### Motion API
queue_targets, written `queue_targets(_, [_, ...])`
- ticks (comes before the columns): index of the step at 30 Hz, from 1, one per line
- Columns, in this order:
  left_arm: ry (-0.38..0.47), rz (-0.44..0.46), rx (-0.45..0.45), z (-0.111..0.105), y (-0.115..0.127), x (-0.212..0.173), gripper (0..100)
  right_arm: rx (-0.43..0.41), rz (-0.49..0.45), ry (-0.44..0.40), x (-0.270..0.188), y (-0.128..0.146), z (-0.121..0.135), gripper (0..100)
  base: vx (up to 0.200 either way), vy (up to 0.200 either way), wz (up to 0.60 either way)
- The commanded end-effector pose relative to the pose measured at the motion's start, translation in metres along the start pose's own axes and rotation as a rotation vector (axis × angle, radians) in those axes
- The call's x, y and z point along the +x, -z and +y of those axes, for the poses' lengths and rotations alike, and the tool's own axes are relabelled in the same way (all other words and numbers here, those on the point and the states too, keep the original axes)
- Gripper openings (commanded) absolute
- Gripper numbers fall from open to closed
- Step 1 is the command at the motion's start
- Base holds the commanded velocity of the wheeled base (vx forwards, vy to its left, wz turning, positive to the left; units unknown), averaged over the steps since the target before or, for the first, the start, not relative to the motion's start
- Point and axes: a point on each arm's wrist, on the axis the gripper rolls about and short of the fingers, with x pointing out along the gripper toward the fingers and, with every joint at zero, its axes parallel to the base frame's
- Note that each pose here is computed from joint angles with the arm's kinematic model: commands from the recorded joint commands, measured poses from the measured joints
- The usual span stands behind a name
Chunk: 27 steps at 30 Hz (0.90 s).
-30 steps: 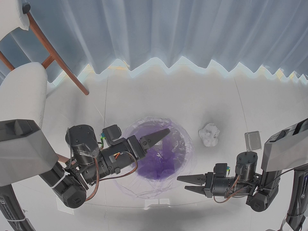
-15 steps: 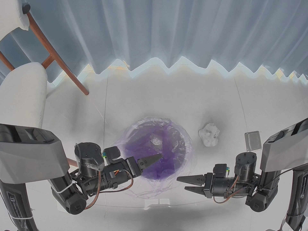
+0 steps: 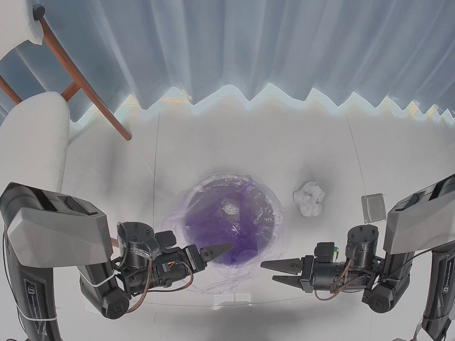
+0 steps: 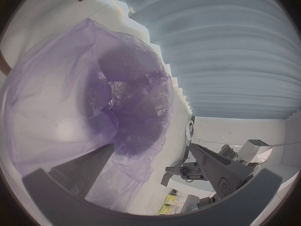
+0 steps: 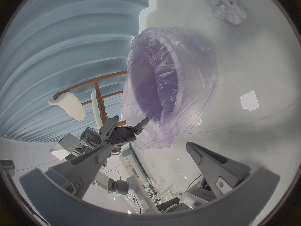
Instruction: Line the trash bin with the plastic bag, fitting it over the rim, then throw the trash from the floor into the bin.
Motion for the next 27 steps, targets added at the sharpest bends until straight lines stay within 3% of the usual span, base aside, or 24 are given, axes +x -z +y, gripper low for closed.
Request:
queue_targets(1, [0.008,0.007,0.005,-0.008,0.003,-0.010,100,-0.007,-0.002,-0.009,0.001,0.000,0.000,100,0.000,0.000,0.00])
queue_targets(7, [0.013,0.008,0.016,-0.014,0.004,-0.017,100,-0.009,-0.002,-0.009,0.001,0.000,0.000,100,0.000,0.000,0.00])
queue_targets(10, [-0.038,0.028,-0.005,-0.003,0.012,-0.024,100,-0.009,0.000,-0.009,0.001,0.000,0.000,100,0.000,0.000,0.00])
queue_targets(17, [-0.071,0.041,-0.014,0.008,0.016,-0.021,100,-0.011,-0.002,-0.008,0.001,0.000,0.000,100,0.000,0.000,0.00])
queue_targets(27, [-0.125,0.039,0.022,0.035,0.021,0.007,100,-0.011,-0.002,-0.008,0.001,0.000,0.000,100,0.000,0.000,0.00])
